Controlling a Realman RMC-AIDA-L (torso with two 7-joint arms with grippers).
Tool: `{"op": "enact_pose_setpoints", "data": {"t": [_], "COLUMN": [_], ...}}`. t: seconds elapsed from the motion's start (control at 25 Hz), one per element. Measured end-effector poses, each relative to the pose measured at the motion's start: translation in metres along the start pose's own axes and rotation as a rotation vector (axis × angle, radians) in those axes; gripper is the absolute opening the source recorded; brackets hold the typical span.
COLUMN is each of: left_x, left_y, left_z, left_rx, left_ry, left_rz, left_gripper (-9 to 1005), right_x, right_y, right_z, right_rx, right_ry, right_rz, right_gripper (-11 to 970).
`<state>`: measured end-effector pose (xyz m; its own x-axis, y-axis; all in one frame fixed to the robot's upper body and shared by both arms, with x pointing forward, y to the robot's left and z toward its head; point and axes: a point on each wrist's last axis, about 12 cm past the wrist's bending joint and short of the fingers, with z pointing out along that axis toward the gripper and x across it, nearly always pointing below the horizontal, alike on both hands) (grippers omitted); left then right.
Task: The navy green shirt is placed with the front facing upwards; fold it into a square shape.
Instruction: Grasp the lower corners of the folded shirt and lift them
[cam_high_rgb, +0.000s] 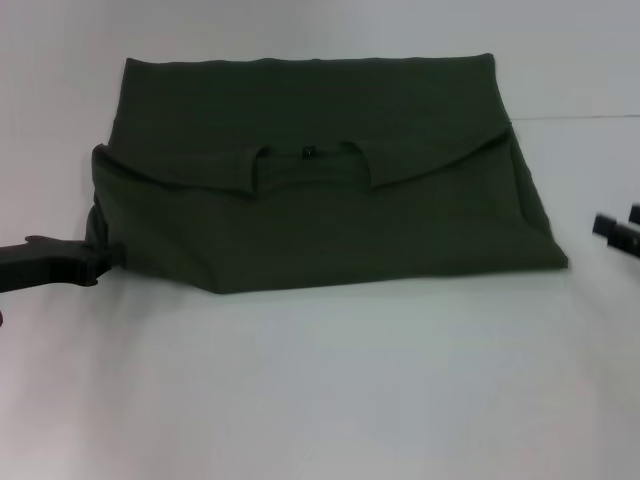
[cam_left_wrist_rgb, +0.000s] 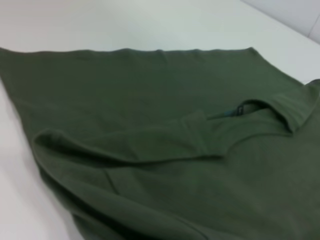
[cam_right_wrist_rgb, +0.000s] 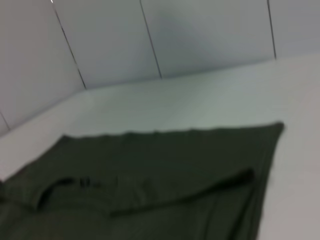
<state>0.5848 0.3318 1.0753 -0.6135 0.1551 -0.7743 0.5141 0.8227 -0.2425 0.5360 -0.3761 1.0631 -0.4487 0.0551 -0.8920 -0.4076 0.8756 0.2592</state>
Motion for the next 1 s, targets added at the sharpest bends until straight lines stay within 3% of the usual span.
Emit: {"op": "enact_pose_setpoints", "data": {"t": [0.32,1.0], "left_x": [-0.003,-0.007], "left_y": [-0.002,-0.003], "left_z": [0.000,0.004], "left_rx": [0.012,0.011], "left_ry": [-0.025,-0.031], "left_rz": [0.007,0.023], "left_gripper": [33,32], "right_x": [0.016,0.002], "right_y": [0.009,0.018], "right_z": [0.006,0.040], "right_rx": [-0.022,-0.022], "right_ry": [0.076,0.126], "right_rz": [-0.016,-0.058], "right_gripper": [707,693]}}
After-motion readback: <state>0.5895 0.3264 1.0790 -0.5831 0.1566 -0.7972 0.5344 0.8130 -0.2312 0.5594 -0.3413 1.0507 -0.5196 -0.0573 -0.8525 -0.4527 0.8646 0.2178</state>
